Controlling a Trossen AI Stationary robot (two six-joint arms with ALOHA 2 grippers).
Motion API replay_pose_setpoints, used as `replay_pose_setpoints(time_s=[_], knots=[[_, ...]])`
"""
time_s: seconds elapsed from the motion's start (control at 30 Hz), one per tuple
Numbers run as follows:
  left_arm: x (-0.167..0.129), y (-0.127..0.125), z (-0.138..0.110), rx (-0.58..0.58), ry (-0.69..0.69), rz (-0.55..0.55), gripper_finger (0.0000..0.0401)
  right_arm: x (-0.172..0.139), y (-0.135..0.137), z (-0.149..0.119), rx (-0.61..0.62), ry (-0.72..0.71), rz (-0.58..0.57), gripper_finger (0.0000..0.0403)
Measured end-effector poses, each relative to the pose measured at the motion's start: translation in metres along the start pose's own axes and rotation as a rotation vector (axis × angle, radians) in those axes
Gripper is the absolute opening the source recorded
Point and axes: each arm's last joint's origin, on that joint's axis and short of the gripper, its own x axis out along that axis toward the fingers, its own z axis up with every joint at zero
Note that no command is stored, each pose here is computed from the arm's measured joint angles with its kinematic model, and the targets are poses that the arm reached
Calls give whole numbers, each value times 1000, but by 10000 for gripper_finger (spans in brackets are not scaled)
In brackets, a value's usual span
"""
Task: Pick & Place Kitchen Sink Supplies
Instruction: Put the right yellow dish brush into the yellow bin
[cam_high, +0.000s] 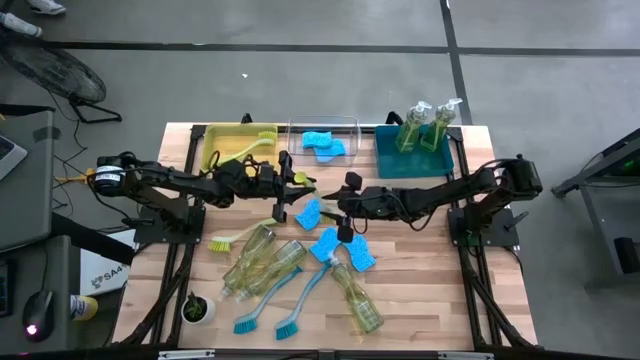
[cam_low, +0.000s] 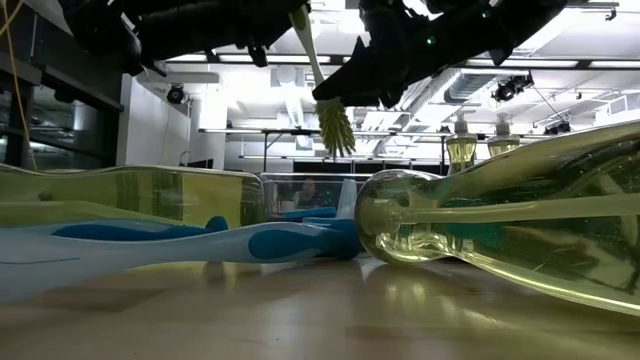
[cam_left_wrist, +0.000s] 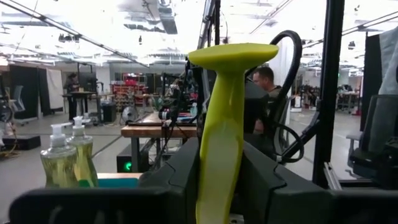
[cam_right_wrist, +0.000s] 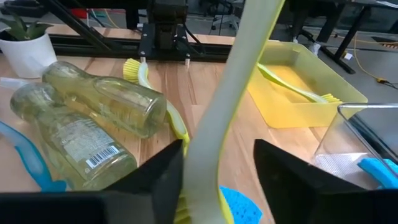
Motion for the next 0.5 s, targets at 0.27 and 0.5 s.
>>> replay_pose_setpoints(time_s=[0.27,0.5], knots=[[0,2,-3,46,30,77,74,-14,-1,13,7,-30,-5,226],[-3,6,-1,130,72,221,74,-37,-7,24,49,12,0,224]])
